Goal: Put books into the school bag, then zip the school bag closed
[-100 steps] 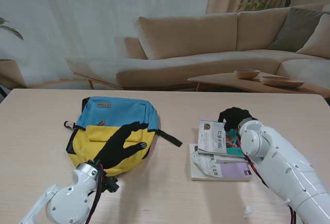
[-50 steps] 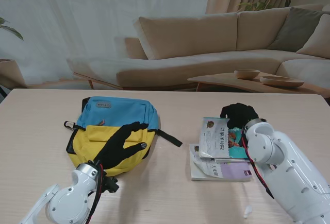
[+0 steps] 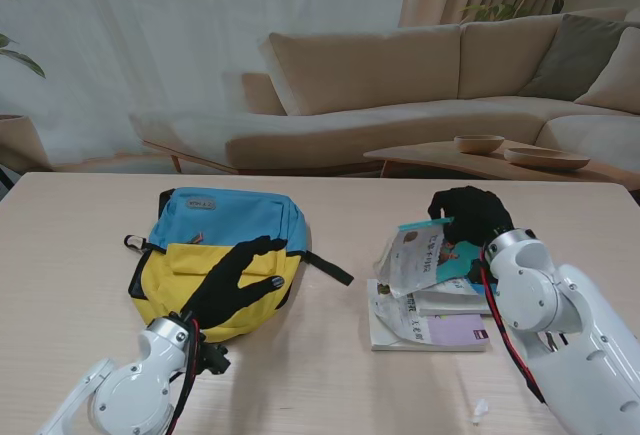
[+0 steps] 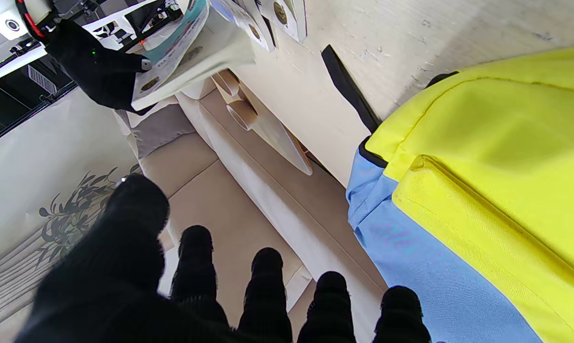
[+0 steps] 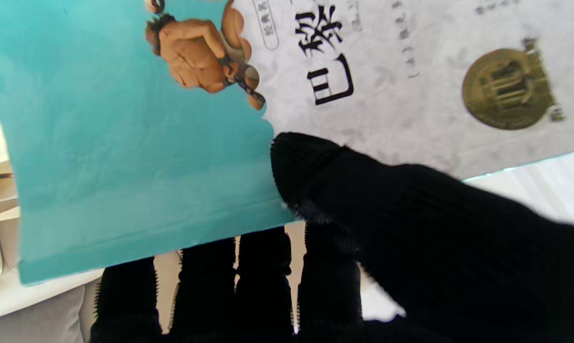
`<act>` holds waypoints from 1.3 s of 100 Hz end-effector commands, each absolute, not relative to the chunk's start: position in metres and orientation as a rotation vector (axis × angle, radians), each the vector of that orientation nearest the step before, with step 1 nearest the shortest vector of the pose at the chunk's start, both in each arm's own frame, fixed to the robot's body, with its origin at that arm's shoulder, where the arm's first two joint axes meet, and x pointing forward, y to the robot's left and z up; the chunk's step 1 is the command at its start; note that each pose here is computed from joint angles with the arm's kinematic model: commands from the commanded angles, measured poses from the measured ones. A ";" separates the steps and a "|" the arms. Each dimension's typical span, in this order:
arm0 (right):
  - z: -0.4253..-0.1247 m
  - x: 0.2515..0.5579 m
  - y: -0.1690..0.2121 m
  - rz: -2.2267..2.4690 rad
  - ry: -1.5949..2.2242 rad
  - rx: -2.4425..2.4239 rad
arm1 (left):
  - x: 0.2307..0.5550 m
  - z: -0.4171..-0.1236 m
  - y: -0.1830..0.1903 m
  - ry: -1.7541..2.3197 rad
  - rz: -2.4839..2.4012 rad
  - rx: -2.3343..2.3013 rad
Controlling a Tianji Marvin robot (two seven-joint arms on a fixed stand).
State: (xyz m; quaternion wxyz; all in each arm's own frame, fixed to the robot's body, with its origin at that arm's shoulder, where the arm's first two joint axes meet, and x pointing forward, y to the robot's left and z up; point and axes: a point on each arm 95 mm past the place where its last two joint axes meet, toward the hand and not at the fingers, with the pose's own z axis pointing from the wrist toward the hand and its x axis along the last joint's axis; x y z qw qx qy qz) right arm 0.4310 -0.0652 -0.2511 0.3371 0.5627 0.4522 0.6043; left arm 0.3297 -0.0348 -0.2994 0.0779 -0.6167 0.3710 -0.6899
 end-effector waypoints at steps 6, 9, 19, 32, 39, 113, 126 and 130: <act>-0.242 0.425 -0.053 1.634 1.168 1.447 | 0.328 -0.297 -0.039 1.126 -2.083 -1.856; -0.241 0.424 -0.051 1.643 1.163 1.446 | 0.328 -0.297 -0.040 1.127 -2.084 -1.855; -0.236 0.418 -0.044 1.677 1.147 1.441 | 0.329 -0.297 -0.040 1.134 -2.089 -1.847; -0.229 0.409 -0.033 1.716 1.155 1.420 | 0.331 -0.297 -0.042 1.148 -2.102 -1.816; -0.226 0.404 -0.026 1.739 1.155 1.409 | 0.332 -0.297 -0.043 1.159 -2.108 -1.789; -0.228 0.356 0.075 1.899 1.151 1.363 | 0.336 -0.298 -0.066 1.280 -2.154 -1.697; -0.228 0.349 0.090 1.927 1.149 1.375 | 0.336 -0.298 -0.067 1.292 -2.155 -1.695; -0.228 0.347 0.094 1.936 1.145 1.379 | 0.336 -0.298 -0.067 1.298 -2.153 -1.692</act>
